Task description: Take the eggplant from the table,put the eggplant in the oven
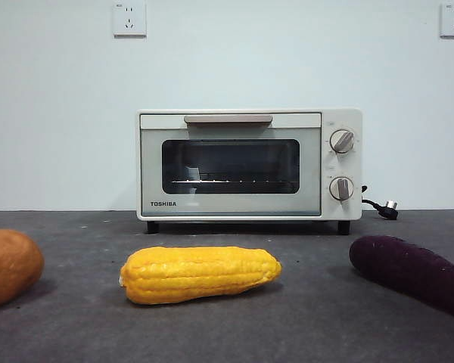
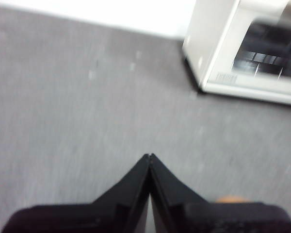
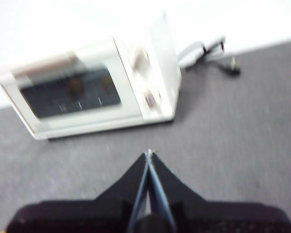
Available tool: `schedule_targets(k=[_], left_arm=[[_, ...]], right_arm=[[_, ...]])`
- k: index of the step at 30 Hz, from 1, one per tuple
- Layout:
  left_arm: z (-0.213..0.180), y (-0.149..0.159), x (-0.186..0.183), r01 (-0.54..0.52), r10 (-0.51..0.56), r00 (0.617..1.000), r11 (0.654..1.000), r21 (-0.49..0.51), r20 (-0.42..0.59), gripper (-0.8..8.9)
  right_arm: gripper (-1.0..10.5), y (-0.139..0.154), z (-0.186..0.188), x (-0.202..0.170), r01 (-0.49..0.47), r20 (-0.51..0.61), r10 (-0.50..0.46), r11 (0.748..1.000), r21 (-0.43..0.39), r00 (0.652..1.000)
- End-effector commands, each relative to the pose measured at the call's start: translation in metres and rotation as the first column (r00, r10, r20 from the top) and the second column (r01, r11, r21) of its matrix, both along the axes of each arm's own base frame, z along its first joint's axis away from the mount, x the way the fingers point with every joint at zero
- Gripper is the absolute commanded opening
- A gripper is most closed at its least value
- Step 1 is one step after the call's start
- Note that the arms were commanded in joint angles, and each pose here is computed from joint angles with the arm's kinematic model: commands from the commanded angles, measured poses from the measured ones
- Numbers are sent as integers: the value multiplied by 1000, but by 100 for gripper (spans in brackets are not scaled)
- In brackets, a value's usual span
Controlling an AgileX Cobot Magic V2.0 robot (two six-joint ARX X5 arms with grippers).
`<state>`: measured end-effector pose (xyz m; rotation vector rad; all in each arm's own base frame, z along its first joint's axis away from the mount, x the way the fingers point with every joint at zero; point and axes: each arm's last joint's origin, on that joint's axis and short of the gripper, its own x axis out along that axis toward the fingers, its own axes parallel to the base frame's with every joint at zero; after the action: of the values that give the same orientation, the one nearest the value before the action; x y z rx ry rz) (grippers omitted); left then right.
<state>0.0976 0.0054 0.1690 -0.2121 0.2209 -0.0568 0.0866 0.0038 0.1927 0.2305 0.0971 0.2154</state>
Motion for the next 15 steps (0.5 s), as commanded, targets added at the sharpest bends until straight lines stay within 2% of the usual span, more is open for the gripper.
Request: schedule_targets(k=[1,8,11,15], left_arm=[[22,-1,-3,-1,3,998,999,-32,64,-6],[74,-4,-10,86,-79,986,996,-37,147,-6],[95,-5,-10,134,-127,982,990,-41,142,-6],[122,-7,-7,204,-197,972,978,-45,127,-6]], right_arm=[[-9,0,17,-3,2,22,-2,1000,15,1000],[-9,0,63,-5,0,59,-1,1000,12,998],[-8,0,85,-3,0,29,0,1000,1,1000],[-8,1,114,0,-32,-40,29,997,-73,999]])
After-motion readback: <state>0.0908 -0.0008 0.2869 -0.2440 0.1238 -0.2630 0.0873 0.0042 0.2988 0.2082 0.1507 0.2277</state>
